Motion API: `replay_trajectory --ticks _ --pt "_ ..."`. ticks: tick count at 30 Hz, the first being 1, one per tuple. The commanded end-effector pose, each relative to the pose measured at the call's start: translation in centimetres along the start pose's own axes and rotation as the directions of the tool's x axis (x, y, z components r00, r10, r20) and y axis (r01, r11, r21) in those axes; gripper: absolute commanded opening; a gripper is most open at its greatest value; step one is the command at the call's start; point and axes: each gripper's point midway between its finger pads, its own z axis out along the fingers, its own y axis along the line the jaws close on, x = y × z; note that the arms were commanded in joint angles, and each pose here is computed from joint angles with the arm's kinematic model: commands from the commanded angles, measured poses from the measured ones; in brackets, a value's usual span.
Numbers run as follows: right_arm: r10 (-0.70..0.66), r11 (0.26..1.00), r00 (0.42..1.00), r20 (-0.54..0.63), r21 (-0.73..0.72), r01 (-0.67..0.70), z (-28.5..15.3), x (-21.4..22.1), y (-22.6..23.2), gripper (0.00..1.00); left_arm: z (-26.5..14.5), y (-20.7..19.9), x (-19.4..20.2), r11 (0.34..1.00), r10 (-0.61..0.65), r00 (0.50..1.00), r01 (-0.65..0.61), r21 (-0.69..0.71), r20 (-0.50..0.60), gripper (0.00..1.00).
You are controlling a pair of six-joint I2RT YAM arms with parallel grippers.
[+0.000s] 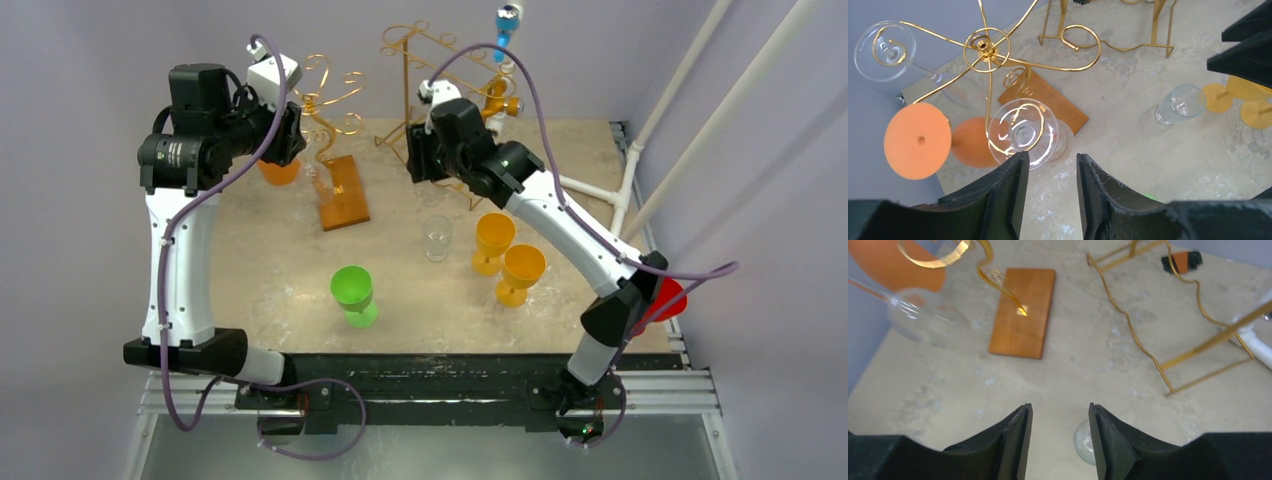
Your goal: Place the wine glass upside down on the wine glass rack
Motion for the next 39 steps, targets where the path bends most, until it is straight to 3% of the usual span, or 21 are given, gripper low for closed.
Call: replay_trajectory --ticks 1,9,12,17,23,26,31,39 --pt "0.004 0.991 0.997 -0.078 0.134 0.007 -3.1 4.8 -4.2 0.53 -1.9 -0.9 -0.9 0.999 0.043 0.998 -0.044 0.012 0.049 0.45" --pt "0.036 0.975 0.989 -0.142 0.224 -0.003 -7.9 10.8 -8.2 0.54 -2.0 -0.8 -1.3 0.999 0.045 0.998 -0.046 0.010 0.054 0.53" --pt "0.036 0.969 0.986 -0.163 0.249 0.006 -8.2 12.2 -9.1 0.53 -2.1 -0.9 -1.3 0.999 0.049 0.997 -0.050 0.017 0.053 0.62" --pt "0.041 0.963 0.975 -0.219 0.270 0.020 -6.4 14.8 -10.6 0.47 -2.6 -1.4 -1.3 0.996 0.078 0.996 -0.080 0.039 0.052 0.82" --pt "0.049 0.962 0.958 -0.283 0.271 0.031 -3.7 17.0 -11.5 0.40 -3.3 -0.8 -2.0 0.997 0.082 0.995 -0.082 -0.003 0.064 0.85" --pt "0.052 0.957 0.954 -0.297 0.289 0.038 -2.9 17.7 -12.3 0.30 -3.6 -0.5 -2.1 0.996 0.093 0.993 -0.092 -0.022 0.069 0.86" --pt "0.050 0.952 0.958 -0.282 0.305 0.040 -2.6 17.0 -13.0 0.02 -3.7 -0.7 -2.1 0.996 0.091 0.993 -0.090 -0.016 0.070 0.85" --pt "0.036 0.958 0.997 -0.070 0.285 -0.014 -6.7 7.3 -11.6 0.00 -3.1 -3.0 -2.2 0.992 0.051 0.993 -0.063 0.112 0.108 0.83"
